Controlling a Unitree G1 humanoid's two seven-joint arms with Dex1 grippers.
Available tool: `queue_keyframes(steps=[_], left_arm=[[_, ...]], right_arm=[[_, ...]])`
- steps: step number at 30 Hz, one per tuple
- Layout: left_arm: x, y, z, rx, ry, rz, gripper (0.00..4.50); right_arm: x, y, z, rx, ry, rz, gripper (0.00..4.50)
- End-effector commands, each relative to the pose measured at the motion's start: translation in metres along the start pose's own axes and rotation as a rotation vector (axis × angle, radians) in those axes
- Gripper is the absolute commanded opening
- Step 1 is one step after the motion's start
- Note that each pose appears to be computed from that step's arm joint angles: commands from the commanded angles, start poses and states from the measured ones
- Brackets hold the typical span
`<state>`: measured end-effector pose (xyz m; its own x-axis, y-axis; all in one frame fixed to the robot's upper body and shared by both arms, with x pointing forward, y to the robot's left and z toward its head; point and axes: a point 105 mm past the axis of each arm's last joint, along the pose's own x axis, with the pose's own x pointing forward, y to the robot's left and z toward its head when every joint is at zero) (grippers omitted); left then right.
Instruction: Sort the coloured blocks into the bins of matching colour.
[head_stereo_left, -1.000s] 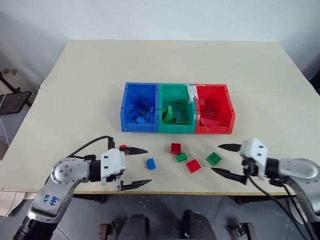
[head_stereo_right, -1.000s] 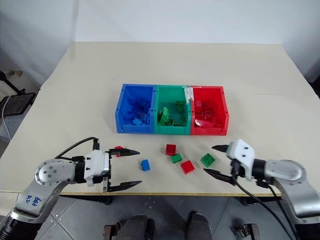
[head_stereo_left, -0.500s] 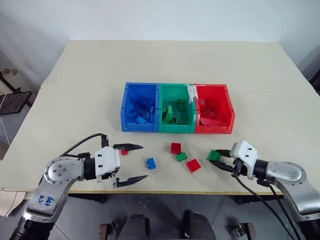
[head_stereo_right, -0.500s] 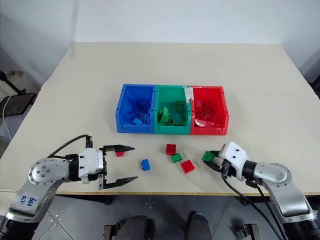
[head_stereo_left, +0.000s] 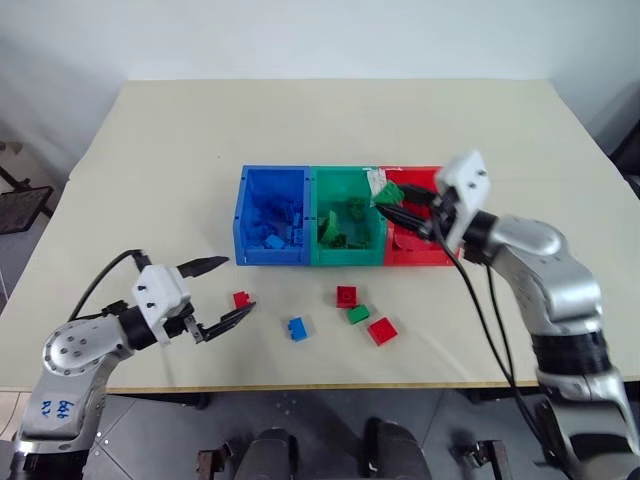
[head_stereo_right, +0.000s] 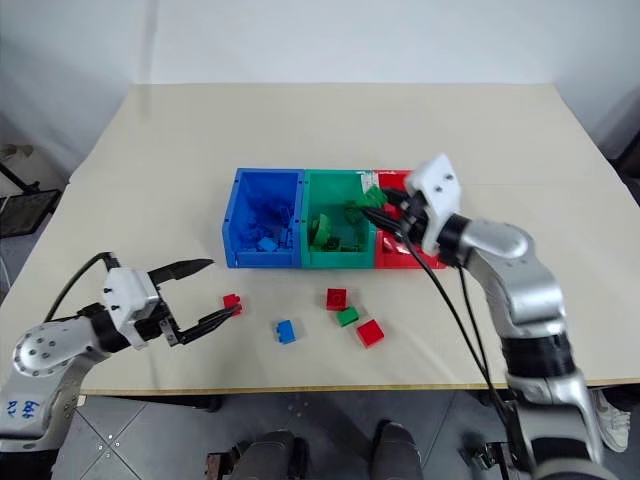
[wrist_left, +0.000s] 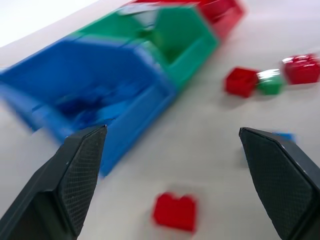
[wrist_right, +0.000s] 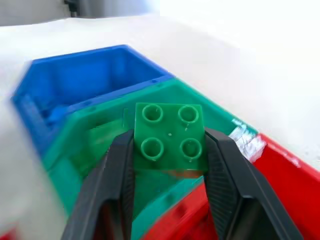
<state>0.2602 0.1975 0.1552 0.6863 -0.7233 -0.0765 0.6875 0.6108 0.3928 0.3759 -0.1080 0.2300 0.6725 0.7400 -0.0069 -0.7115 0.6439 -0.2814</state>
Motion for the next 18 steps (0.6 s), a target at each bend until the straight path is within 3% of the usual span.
queue_keyframes(steps=[1, 2, 9, 11, 18], left_arm=[[-0.007, 0.001, 0.006, 0.018, -0.005, 0.034, 4.50], [-0.007, 0.000, 0.006, 0.020, -0.004, 0.033, 4.50], [-0.004, 0.002, 0.011, 0.024, -0.011, 0.034, 4.50], [-0.002, 0.003, 0.011, 0.021, -0.017, 0.023, 4.50], [0.014, -0.006, 0.019, -0.004, -0.066, -0.124, 4.50]], right_arm=[[0.017, -0.002, 0.001, -0.048, 0.007, 0.026, 1.47], [0.022, -0.001, 0.001, -0.039, 0.007, 0.035, 1.47], [0.033, 0.001, 0.004, -0.042, -0.020, 0.058, 3.93], [0.028, 0.001, 0.005, -0.064, -0.032, 0.060, 4.44], [-0.021, 0.018, 0.014, -0.115, -0.133, 0.194, 4.44]])
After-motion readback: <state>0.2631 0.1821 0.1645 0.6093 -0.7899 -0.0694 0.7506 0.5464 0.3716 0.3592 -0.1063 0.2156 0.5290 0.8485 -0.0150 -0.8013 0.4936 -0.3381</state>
